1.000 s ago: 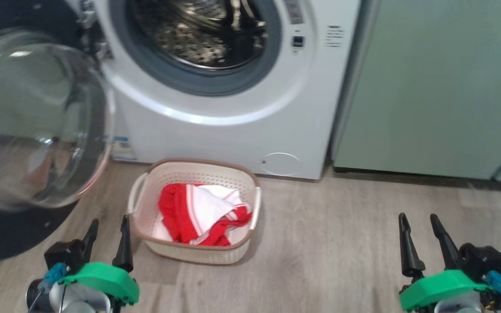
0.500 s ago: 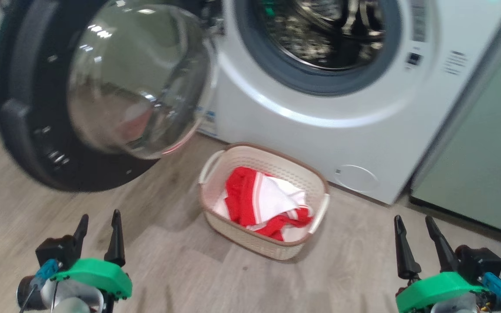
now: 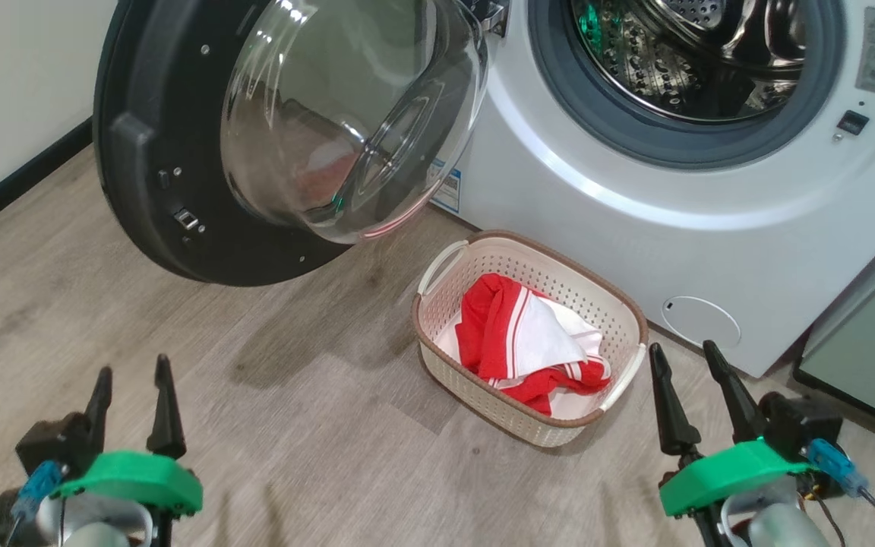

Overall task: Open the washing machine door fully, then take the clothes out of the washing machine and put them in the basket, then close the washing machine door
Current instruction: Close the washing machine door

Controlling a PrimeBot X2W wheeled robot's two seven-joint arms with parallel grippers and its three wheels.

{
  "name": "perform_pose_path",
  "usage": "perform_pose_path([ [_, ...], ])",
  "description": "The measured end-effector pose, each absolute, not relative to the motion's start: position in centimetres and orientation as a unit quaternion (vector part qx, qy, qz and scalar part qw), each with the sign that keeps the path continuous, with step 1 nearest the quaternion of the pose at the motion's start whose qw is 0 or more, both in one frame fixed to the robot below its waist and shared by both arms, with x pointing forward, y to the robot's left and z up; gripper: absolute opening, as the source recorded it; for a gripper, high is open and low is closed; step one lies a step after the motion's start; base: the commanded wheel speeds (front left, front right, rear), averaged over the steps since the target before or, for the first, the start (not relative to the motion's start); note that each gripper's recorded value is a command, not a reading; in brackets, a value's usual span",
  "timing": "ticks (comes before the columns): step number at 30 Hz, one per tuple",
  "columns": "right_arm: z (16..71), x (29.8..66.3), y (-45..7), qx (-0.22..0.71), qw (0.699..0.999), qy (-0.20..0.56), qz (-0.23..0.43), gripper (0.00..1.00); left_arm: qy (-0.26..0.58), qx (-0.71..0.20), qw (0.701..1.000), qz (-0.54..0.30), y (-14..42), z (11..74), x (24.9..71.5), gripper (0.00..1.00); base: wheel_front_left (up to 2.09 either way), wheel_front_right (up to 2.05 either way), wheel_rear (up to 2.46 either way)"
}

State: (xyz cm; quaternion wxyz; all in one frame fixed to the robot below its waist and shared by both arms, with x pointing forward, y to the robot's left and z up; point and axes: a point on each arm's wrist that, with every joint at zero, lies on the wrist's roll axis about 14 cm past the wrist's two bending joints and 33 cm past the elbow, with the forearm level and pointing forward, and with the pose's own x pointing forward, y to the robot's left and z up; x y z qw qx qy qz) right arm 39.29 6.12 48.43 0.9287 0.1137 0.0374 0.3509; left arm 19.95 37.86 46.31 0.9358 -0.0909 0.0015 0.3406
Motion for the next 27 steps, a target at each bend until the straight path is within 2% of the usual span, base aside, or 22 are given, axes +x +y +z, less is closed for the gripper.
perform_pose_path([
  [11, 48.1, 38.9, 6.3, 0.112, 0.927, 0.045, 0.355, 1.0, -0.006, -0.103, 0.928, 0.359, 38.4, 46.2, 18.9, 1.0, 0.0, 0.0, 0.0],
  [14, 48.4, 38.9, 6.0, 0.115, 0.929, 0.041, 0.35, 1.0, -0.018, -0.131, 0.921, 0.367, 38.6, 46.1, 18.6, 0.01, 0.0, 0.0, 0.0],
  [19, 48.5, 39.0, 5.5, 0.118, 0.931, 0.04, 0.342, 1.0, -0.028, -0.179, 0.903, 0.39, 39.6, 45.2, 17.5, 0.0, 0.0, 0.0, 0.0],
  [23, 48.7, 39.0, 5.2, 0.119, 0.933, 0.037, 0.339, 1.0, -0.043, -0.25, 0.874, 0.415, 42.2, 45.2, 16.9, 0.0, 0.0, 0.0, 0.0],
  [27, 48.7, 39.0, 4.9, 0.123, 0.934, 0.037, 0.334, 1.0, -0.092, -0.353, 0.838, 0.406, 46.0, 48.4, 18.8, 0.0, 0.0, 0.0, 0.0],
])
